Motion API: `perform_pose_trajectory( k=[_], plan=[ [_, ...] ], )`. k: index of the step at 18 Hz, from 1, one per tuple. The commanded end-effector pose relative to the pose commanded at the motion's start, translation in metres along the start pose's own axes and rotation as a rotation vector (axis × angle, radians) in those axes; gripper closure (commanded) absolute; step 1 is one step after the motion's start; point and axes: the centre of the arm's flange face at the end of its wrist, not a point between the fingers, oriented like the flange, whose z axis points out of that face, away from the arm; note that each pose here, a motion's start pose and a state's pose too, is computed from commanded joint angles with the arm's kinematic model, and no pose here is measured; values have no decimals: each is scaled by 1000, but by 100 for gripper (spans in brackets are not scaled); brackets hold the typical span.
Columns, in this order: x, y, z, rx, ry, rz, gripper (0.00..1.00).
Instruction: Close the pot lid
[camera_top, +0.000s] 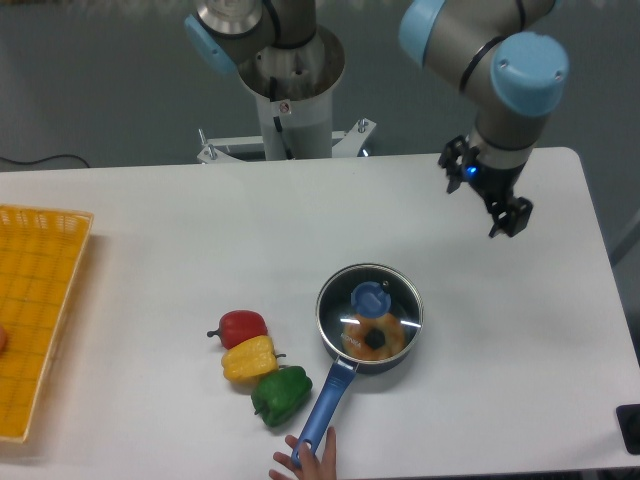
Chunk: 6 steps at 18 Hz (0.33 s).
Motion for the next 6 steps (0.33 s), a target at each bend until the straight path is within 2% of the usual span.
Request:
perform_pose_trajectory(
  k=[3,6],
  plan=[
    [1,40,1,2,-2,58,0],
    [1,45,1,3,-5,49,0]
  ],
)
